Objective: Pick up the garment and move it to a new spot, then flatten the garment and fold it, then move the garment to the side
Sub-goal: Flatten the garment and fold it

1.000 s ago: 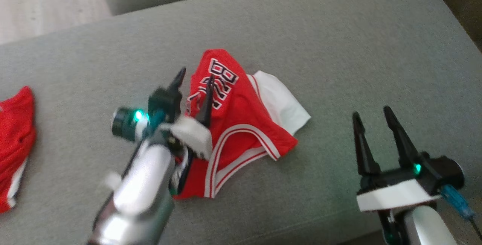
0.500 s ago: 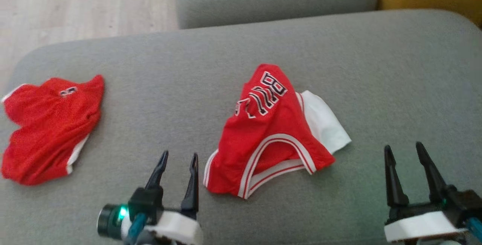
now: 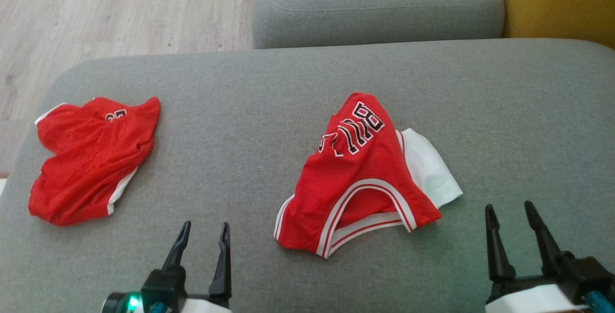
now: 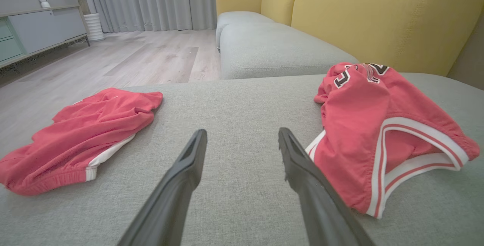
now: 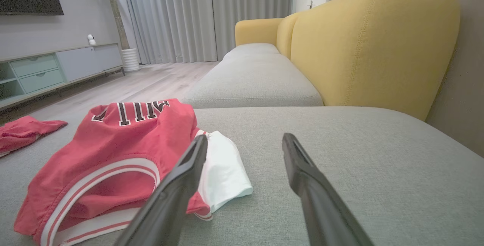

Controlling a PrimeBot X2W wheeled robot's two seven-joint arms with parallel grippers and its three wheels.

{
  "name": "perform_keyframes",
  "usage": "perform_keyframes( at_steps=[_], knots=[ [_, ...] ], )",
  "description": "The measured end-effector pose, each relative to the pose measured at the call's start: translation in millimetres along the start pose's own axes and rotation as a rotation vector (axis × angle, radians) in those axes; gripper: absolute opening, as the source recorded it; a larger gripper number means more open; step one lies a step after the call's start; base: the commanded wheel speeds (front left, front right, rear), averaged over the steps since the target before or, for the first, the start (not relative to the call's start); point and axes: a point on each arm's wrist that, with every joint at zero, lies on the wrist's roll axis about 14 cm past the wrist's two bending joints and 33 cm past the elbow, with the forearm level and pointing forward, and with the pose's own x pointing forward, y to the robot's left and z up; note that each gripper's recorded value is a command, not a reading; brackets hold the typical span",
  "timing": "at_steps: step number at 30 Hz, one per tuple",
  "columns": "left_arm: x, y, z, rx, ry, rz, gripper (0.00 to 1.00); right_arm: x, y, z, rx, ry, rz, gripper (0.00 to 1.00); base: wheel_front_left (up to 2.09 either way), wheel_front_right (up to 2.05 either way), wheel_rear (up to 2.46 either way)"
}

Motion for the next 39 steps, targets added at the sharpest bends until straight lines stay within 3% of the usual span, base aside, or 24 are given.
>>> perform_keyframes(
  at_steps=[6, 20, 23, 34, 35, 36, 39],
  knots=[
    [2, 0, 0, -0.004, 0.001, -0.004, 1.0, 2, 15, -9, 0.01, 0.031, 0.044, 1.0, 0.0, 0.0, 0.0],
    [13, 5, -2, -0.019, 0.012, 0.021, 1.0, 18, 68, -75, 0.509, 0.52, 0.133, 1.0, 0.0, 0.0, 0.0],
    [11, 9, -5, -0.019, 0.022, 0.034, 1.0, 12, 75, -90, 0.568, 0.61, 0.143, 1.0, 0.0, 0.0, 0.0],
    [13, 12, -8, -0.025, 0.032, 0.054, 1.0, 49, 82, -84, 0.627, 0.627, 0.174, 1.0, 0.0, 0.0, 0.0],
    [13, 12, -8, -0.03, 0.034, 0.056, 1.0, 52, 83, -84, 0.626, 0.627, 0.176, 0.65, 0.0, 0.0, 0.0],
    [13, 12, -8, -0.032, 0.035, 0.056, 1.0, 55, 82, -84, 0.621, 0.628, 0.175, 0.0, 0.0, 0.0, 0.0],
    [13, 12, -8, -0.038, 0.036, 0.064, 1.0, 61, 81, -83, 0.563, 0.626, 0.179, 0.0, 0.0, 0.0, 0.0]
  ],
)
